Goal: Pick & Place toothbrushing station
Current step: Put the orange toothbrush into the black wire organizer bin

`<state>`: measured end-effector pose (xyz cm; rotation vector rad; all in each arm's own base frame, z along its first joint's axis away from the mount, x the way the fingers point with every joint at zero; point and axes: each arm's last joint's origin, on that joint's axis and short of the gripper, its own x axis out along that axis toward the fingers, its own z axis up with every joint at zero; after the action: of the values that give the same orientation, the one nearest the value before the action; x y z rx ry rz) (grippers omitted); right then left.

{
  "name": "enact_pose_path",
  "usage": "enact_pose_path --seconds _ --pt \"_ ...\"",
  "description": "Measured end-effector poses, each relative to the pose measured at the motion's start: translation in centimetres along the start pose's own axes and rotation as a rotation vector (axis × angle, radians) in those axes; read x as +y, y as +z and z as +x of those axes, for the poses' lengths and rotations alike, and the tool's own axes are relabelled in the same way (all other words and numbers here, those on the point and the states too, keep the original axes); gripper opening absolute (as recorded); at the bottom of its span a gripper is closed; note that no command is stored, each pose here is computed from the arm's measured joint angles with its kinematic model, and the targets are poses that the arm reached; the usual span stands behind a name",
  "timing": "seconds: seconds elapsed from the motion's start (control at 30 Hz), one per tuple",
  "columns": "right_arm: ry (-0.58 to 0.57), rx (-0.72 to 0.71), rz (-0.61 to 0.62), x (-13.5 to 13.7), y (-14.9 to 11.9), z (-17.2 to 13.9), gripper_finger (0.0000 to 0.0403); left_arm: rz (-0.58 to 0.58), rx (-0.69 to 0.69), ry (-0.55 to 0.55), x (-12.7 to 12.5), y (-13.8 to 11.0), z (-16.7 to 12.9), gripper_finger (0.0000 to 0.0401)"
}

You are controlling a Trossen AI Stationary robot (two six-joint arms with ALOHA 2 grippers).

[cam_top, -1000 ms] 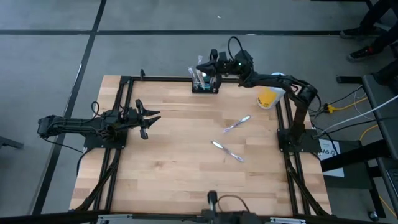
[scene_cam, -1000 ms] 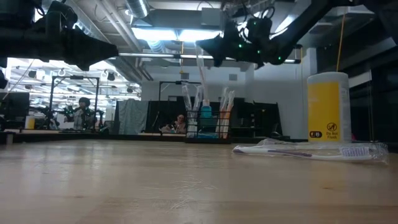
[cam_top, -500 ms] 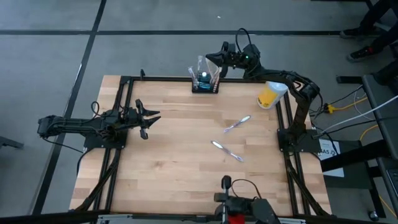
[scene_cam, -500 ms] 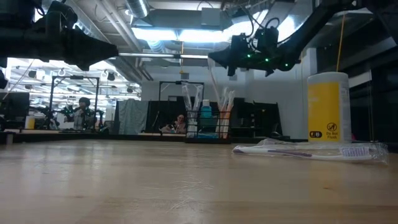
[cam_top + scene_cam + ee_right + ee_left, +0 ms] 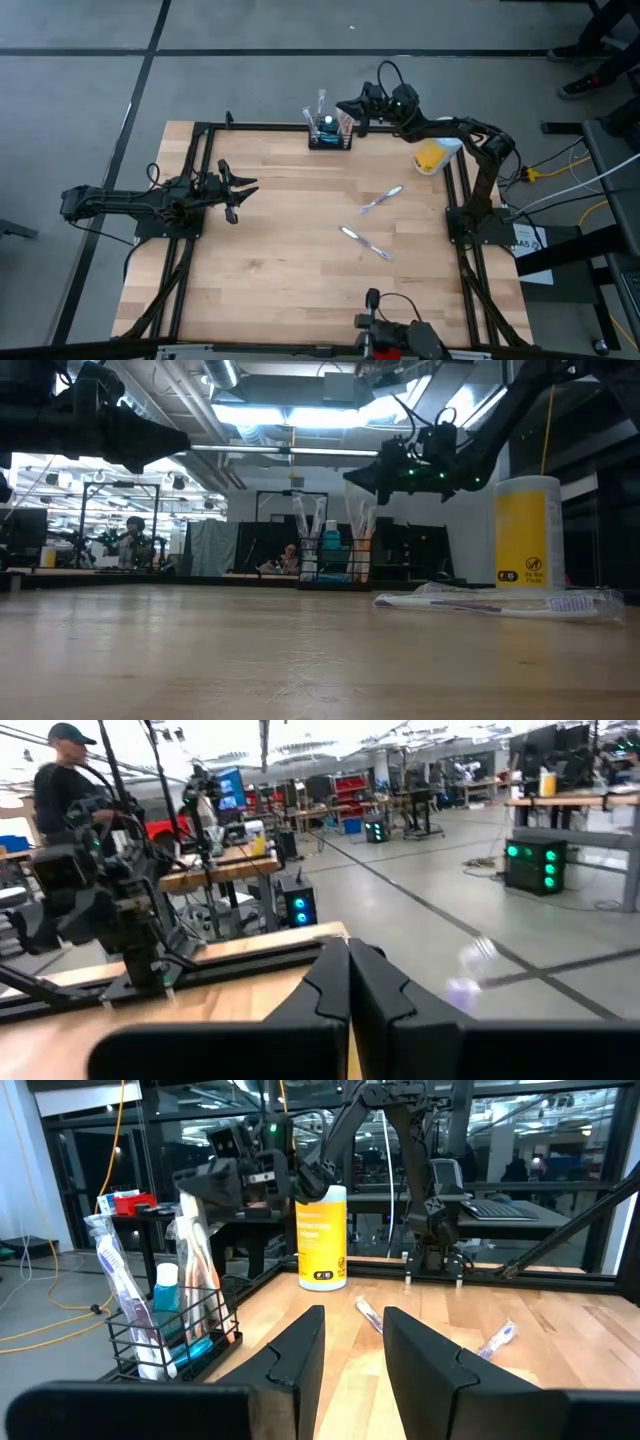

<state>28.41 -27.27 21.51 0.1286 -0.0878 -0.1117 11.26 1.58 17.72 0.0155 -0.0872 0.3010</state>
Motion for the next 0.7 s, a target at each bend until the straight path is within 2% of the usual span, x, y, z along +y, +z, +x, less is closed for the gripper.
enact_pose_path --seconds 0.13,0.3,0.57,0.7 --pt "-0.026 0.029 0.025 -0.5 -1.0 -1.1 0.0002 0.000 0.000 0.001 0.0 0.0 0.0 0.0100" --pt "-0.052 0.064 0.147 -1.2 -2.2 -2.6 0.0026 0.000 0.000 0.001 0.0 0.0 0.0 0.0100" --pt "0.088 0.127 0.334 -1.4 -2.5 -3.5 0.0094 0.000 0.000 0.001 0.0 0.0 0.0 0.0100" --pt "0.115 0.139 0.386 -1.3 -2.5 -3.5 0.0134 0.000 0.000 0.000 0.0 0.0 0.0 0.0100"
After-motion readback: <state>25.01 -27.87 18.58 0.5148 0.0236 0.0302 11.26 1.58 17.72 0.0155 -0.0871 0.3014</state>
